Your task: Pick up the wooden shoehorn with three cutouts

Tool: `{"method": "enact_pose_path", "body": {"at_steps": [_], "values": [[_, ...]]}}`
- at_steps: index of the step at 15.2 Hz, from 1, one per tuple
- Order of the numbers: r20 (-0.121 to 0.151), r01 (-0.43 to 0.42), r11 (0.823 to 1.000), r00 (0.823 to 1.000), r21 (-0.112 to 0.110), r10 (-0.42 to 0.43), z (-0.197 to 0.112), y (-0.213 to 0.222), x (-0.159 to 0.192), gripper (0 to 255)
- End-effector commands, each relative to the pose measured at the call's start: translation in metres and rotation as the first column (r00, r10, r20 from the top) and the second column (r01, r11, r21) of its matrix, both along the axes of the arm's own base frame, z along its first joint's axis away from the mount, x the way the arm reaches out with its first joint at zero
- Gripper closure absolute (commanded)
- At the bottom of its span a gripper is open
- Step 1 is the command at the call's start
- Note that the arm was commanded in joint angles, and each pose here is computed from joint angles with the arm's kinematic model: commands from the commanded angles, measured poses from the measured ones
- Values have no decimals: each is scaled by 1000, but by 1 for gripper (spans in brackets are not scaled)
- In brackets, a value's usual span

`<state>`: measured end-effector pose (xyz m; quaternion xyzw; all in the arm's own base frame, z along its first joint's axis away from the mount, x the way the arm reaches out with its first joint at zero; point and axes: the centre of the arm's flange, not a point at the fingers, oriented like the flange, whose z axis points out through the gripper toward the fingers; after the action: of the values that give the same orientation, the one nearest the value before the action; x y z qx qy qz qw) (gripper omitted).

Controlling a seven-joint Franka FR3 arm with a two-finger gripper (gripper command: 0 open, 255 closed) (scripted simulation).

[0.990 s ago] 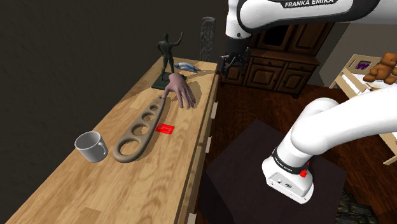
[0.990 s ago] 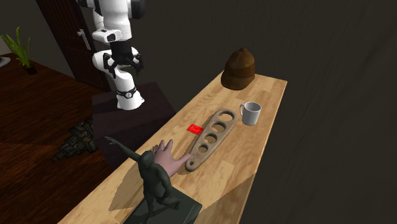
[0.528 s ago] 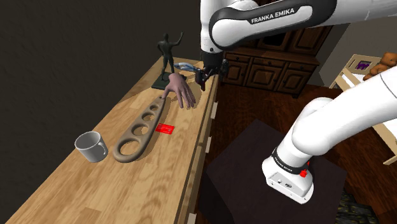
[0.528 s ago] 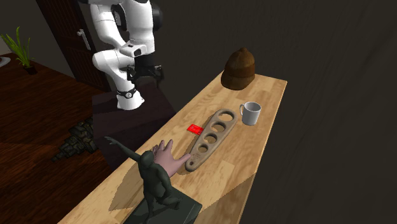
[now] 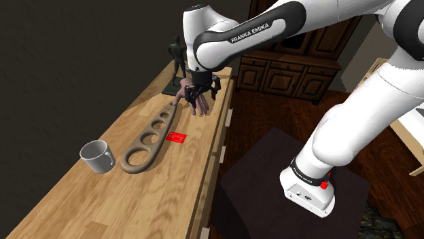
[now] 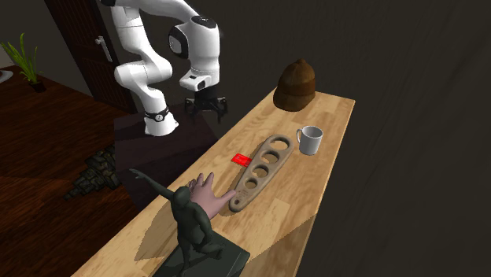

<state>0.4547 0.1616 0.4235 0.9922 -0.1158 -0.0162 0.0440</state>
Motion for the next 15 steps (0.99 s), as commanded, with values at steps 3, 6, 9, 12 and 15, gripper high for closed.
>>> {"method": "enact_pose_path", "body": {"at_steps": [3,6,9,12,15], "values": [[-5,10,1000,1000,5,-10,-29,39,25,0],[-8,16,1000,1000,8,-16,-49,66,46,0],[-12,23,1000,1000,11,-23,-69,93,67,0],[-15,29,999,999,13,-29,-90,120,88,0],[-19,36,999,999,16,-36,-110,146,109,0]]}}
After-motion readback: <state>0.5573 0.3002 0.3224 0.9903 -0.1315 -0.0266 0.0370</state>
